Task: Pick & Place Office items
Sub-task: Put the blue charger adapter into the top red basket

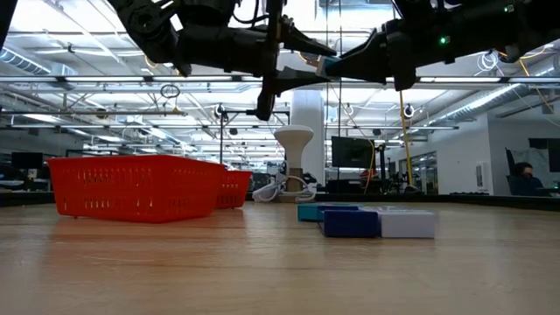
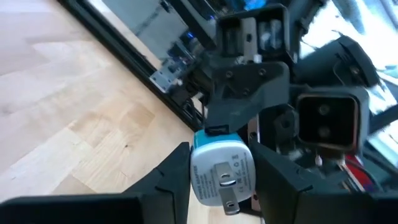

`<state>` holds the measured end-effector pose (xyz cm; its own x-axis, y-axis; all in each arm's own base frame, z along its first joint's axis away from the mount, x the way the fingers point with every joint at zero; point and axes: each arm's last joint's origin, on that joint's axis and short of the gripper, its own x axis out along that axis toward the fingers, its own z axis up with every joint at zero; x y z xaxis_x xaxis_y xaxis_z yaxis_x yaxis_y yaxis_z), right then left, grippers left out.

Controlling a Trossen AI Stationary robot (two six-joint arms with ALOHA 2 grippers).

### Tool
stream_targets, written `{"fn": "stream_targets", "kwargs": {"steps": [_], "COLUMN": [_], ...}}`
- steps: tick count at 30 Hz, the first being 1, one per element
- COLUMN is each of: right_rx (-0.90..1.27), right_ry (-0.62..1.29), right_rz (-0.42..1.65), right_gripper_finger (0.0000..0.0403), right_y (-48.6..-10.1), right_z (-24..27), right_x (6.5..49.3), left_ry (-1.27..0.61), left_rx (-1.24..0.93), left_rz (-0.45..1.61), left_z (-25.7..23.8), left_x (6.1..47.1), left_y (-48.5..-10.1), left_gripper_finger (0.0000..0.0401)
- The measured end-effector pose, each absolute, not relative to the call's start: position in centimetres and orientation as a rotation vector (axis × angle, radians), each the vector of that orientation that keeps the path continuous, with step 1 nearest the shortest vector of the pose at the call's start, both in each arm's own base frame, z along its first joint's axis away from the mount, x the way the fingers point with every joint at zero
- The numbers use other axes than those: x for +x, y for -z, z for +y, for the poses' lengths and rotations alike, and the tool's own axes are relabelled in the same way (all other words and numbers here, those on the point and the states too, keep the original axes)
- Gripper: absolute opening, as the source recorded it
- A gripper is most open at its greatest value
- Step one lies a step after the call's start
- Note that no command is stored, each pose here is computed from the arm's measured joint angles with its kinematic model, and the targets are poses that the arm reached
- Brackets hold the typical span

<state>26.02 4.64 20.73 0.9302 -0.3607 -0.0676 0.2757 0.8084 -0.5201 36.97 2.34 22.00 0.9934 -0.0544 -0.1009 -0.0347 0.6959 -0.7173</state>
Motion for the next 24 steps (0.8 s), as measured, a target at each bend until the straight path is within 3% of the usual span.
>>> {"fn": "stream_targets", "kwargs": {"steps": [5, 10, 15, 24], "right_rx": [-0.364, -0.264, -0.191, -0.085], "right_ry": [0.35, 0.343, 0.323, 0.32], "right_rz": [0.121, 0.119, 0.136, 0.065], "right_gripper_finger": [0.0213, 0.027, 0.0275, 0.0257], "right_y": [-21.0, -21.3, -22.3, -25.1], "right_z": [4.6, 4.6, 4.3, 4.0], "right_x": [26.0, 25.5, 24.4, 21.9], "left_ry": [0.115, 0.02, -0.262, -0.802], "left_rx": [-0.748, -0.64, -0.525, -0.498], "left_rz": [0.112, 0.17, 0.327, 0.69], "left_z": [4.1, 5.0, 4.8, 3.9], "left_x": [35.7, 33.1, 29.1, 22.0], "left_y": [-24.3, -26.9, -28.4, -27.3], "left_gripper_finger": [0.0135, 0.0135, 0.0135, 0.0135]}}
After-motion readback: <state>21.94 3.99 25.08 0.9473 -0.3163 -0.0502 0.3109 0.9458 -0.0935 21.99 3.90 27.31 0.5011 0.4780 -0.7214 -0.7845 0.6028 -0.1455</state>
